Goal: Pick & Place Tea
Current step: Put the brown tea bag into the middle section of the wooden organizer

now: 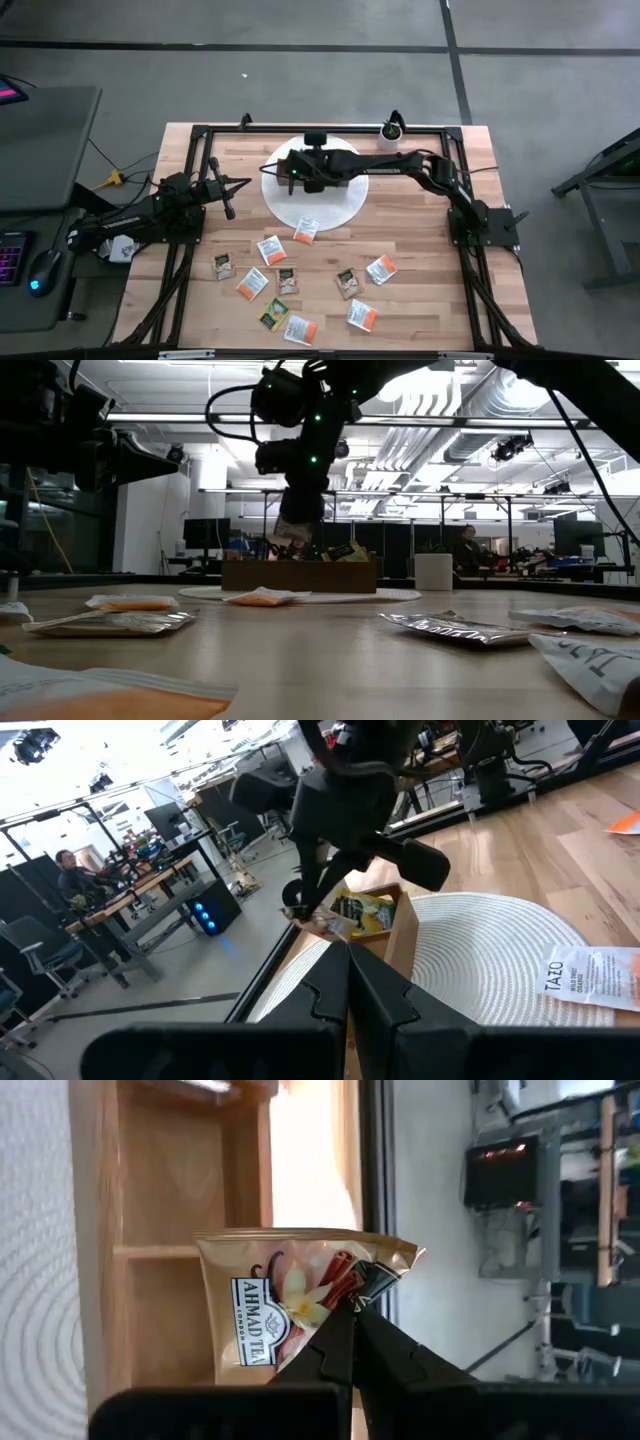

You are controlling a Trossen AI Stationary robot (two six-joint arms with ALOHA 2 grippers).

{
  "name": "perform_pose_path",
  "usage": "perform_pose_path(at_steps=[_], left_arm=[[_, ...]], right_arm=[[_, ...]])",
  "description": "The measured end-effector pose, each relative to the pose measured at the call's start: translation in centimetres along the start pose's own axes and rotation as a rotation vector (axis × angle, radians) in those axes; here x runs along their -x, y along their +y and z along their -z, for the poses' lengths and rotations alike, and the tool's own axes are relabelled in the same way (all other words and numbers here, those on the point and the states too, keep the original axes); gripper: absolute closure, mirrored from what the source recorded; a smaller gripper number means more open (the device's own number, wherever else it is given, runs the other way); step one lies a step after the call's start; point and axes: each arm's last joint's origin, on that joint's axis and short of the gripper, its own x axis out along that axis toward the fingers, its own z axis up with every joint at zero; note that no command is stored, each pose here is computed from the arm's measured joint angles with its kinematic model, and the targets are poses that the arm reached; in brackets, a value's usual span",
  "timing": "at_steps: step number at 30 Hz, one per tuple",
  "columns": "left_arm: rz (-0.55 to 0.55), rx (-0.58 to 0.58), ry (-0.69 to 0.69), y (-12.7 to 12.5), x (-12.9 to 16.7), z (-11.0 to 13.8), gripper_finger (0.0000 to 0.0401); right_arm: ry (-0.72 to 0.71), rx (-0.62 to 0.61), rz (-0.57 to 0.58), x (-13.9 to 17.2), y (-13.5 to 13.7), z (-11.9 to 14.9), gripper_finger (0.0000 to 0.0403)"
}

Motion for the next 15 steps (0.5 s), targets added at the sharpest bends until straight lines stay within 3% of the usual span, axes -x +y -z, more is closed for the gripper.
perform_pose_path(at_steps=[15], left_arm=[[0.0,0.0,0.0,0.0,0.0,0.0,0.04]], right_arm=[[0.053,-0.067,-0.098,-1.8,0.4,1.0,0.0402]])
